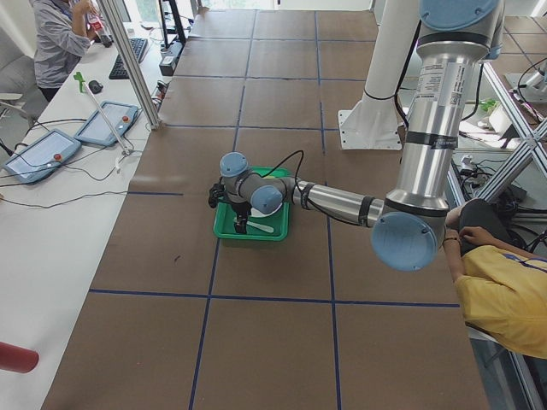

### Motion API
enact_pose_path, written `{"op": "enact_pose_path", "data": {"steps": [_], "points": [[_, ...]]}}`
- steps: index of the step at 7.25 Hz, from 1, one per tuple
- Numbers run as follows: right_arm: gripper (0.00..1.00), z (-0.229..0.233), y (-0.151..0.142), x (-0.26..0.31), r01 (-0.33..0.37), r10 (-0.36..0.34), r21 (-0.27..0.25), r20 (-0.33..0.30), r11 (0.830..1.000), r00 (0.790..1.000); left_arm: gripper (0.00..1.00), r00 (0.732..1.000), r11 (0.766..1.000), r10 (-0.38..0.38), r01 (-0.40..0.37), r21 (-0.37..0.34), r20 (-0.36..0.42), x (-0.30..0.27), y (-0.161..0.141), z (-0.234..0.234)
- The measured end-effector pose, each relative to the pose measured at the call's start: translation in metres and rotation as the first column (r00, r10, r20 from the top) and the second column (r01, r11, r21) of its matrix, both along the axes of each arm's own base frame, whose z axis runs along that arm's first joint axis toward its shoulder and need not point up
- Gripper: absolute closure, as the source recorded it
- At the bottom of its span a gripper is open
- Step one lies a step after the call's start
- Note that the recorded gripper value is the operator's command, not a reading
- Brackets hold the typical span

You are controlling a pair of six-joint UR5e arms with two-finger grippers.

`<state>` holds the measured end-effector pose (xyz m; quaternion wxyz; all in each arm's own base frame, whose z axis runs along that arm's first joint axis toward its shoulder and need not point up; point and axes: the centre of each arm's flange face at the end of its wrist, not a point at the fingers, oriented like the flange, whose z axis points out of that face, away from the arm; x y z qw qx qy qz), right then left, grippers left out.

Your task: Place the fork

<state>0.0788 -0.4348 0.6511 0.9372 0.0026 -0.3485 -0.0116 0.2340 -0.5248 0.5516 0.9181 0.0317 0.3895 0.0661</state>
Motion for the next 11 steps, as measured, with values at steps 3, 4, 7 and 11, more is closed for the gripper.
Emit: {"op": "enact_pose_path", "data": {"steps": [3,4,7,11], "points": [[0.00,0.000,0.000,0.000,0.000,0.000,0.000,0.000,1.000,1.000,0.01,0.999,0.995,-0.029,0.025,0.095,0.046,-0.116,-0.032,0.014],[0.00,0.000,0.000,0.000,0.000,0.000,0.000,0.000,1.000,1.000,0.01,0.997,0.995,-0.031,0.024,0.101,0.073,-0.160,-0.038,0.021],[0.00,0.000,0.000,0.000,0.000,0.000,0.000,0.000,1.000,1.000,0.00,0.996,0.997,-0.037,0.031,0.072,0.079,-0.258,-0.036,0.036],[0.00,0.000,0.000,0.000,0.000,0.000,0.000,0.000,1.000,1.000,0.00,0.999,0.999,-0.036,0.035,0.035,0.011,-0.278,-0.024,0.025]]}}
